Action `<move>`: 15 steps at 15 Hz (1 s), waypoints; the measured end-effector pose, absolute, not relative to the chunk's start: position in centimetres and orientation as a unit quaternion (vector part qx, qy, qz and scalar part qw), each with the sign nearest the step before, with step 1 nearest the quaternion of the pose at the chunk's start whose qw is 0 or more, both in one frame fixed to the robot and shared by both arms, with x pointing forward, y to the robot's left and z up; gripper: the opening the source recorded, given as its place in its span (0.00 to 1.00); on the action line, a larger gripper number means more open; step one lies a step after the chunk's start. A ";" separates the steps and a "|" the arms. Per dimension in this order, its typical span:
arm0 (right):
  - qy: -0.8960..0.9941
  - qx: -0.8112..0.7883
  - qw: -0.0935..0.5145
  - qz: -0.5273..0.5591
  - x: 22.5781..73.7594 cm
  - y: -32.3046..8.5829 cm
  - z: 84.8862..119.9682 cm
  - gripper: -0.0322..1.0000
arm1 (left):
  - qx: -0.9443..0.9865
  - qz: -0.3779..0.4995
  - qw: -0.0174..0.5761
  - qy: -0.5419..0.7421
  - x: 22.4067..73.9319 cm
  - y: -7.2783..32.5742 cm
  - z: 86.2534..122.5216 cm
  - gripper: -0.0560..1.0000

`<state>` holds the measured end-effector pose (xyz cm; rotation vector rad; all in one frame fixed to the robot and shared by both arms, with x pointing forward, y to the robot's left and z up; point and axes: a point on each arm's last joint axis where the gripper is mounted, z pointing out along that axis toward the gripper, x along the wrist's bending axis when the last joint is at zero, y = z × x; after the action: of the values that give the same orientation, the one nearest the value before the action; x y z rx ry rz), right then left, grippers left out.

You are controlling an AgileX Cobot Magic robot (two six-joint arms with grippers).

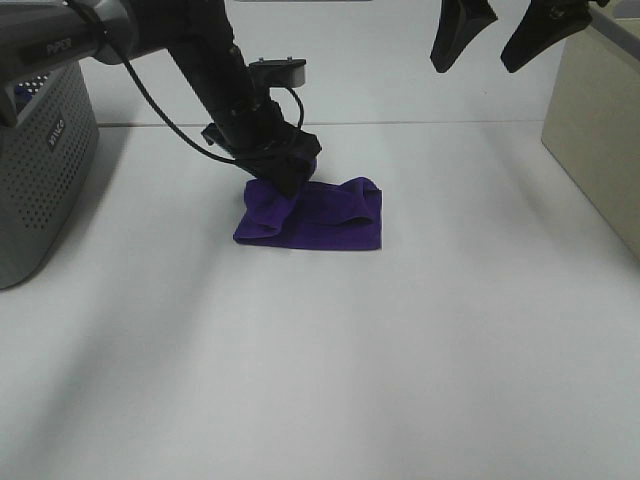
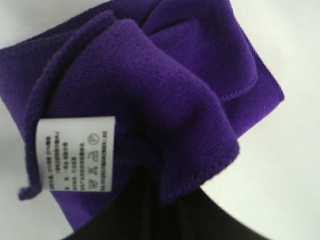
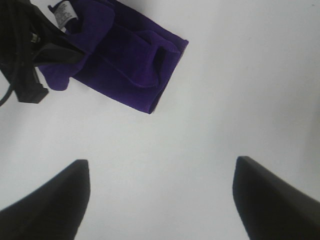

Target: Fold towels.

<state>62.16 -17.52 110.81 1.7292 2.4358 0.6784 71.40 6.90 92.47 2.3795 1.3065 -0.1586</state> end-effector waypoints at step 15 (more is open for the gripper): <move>0.781 0.563 0.053 0.263 60.1 -17.8 114.4 0.78 | 0.828 -0.073 0.315 0.458 71.6 3.7 96.8 0.73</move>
<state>60.09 -17.83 114.40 1.7126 2.3755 0.8008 71.63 3.74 96.75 2.1824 1.2066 -0.1935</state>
